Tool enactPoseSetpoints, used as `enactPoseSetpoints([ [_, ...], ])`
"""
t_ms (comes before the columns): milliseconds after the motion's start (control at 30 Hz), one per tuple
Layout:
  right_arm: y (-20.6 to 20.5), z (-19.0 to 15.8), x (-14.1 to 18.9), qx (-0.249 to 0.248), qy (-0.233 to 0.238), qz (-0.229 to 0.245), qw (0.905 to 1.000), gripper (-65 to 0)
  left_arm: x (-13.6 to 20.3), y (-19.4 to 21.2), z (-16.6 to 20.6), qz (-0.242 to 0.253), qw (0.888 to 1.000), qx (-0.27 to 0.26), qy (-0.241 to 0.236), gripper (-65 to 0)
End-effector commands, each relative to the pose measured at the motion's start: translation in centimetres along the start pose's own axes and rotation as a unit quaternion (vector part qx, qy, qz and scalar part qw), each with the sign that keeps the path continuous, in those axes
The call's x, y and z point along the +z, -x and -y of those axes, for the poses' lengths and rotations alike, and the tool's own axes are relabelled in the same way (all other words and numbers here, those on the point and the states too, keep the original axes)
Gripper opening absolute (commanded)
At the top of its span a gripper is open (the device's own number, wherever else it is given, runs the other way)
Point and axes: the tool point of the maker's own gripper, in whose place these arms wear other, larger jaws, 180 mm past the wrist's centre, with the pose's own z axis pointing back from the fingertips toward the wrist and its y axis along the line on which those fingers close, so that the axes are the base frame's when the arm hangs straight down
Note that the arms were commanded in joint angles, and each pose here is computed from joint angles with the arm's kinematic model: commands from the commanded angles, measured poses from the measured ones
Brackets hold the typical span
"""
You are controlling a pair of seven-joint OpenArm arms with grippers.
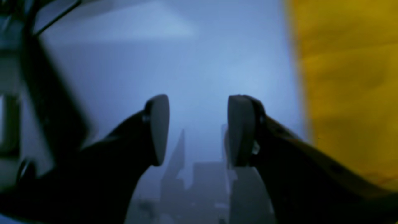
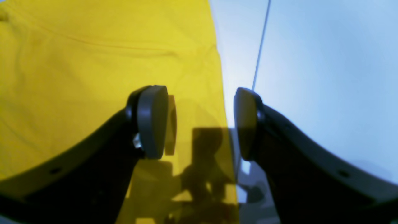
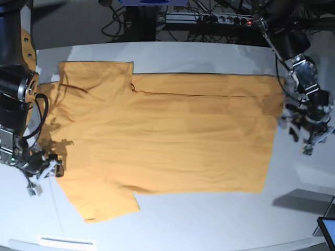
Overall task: Fold the T-shirt properly
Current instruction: 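Release the edges and reposition both grippers along the shirt sides, then lower both grippers and grasp the shirt's side edges near the hem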
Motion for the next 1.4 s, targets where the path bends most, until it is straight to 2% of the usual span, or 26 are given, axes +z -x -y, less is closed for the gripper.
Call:
enactPoseSetpoints([
  [0,-3.6,0.7,0.8,0.004,0.007,0.048,0.9988,-31.5,0.5,-2.0,-1.9,0.028,0.999,0.0,-0.022,-34.6],
  [133,-2.1,1.4,0.4,-0.013,0.025,0.043,0.9987,-31.5,0.7,-1.3,-2.5,0.02,0.999,-0.006,-0.027,-34.6],
  [267,-0.6,1.6,0.1,-0.03,0.024,0.037,0.9986,-31.5,0.9,0.0,-2.6,0.008,0.999,-0.019,-0.026,-34.6],
  [467,-0.4,1.7,0.1,-0.033,0.025,0.038,0.9984,-31.5,0.9,0.0,-2.6,0.008,0.999,-0.019,-0.026,-34.6],
  [700,0.4,1.1,-0.2,-0.034,0.018,0.014,0.9992,-32.2,0.8,-0.1,-2.6,0.008,1.0,-0.017,-0.025,-34.6],
  [767,0.5,1.1,-0.2,-0.034,0.018,0.013,0.9992,-37.9,0.7,0.0,-2.6,0.006,1.0,-0.015,-0.024,-34.1],
  [900,0.5,1.1,-0.2,-0.034,0.018,0.013,0.9992,-60.1,0.7,0.1,-2.6,0.005,1.0,-0.015,-0.024,-33.9],
  [933,0.5,1.1,-0.2,-0.034,0.018,0.013,0.9992,-64.0,0.7,0.1,-2.5,0.005,1.0,-0.014,-0.023,-33.9],
  [1133,0.5,1.1,-0.2,-0.034,0.018,0.012,0.9992,-64.4,0.6,-0.8,-2.6,0.016,1.0,-0.004,-0.023,-33.8],
  [1267,0.5,1.0,-0.2,-0.034,0.017,0.012,0.9992,-64.4,-0.4,-1.0,-2.9,0.002,0.999,0.053,-0.002,-33.8],
  [1367,0.5,1.0,-0.2,-0.034,0.017,0.012,0.9992,-64.6,-1.1,-0.8,-4.1,-0.002,0.993,0.121,0.011,-33.8],
])
